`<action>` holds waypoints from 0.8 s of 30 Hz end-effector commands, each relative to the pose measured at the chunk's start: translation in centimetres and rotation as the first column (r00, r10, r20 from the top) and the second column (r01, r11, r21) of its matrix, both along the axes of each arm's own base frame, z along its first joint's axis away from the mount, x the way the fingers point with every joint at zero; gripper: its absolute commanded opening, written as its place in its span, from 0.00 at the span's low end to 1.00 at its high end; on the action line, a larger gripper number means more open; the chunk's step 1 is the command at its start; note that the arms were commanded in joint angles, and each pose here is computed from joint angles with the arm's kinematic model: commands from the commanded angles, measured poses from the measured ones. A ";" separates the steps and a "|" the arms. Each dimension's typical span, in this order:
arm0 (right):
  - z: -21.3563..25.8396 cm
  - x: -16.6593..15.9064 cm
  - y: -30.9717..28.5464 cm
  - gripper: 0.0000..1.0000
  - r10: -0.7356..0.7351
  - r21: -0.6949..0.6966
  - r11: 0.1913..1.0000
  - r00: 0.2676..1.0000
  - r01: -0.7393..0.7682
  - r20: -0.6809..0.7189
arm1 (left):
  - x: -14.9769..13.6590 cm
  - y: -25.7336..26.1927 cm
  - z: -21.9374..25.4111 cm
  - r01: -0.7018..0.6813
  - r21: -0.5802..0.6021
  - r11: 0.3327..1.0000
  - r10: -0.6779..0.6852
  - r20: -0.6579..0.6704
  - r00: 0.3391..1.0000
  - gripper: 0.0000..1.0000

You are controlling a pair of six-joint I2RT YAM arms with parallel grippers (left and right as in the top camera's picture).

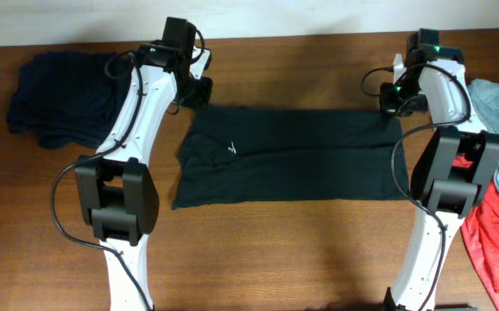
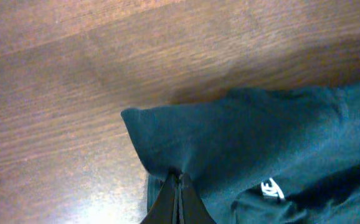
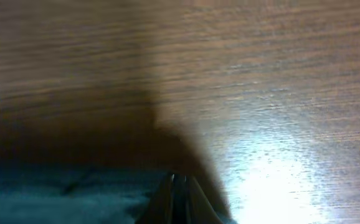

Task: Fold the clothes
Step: 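Fold the shirt's top half down toward the hem with both grippers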

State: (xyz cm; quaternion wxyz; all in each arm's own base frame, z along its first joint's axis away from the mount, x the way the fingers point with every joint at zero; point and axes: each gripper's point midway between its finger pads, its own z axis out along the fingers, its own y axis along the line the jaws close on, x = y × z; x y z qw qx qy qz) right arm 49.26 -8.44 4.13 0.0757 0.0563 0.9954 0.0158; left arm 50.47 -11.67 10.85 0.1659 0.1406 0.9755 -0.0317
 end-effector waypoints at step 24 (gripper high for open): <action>3.7 -6.2 2.0 0.04 0.082 0.120 0.991 0.973 -0.057 -0.214 | -7.1 2.4 0.8 -0.063 0.069 0.996 0.079 -0.261 0.962 0.01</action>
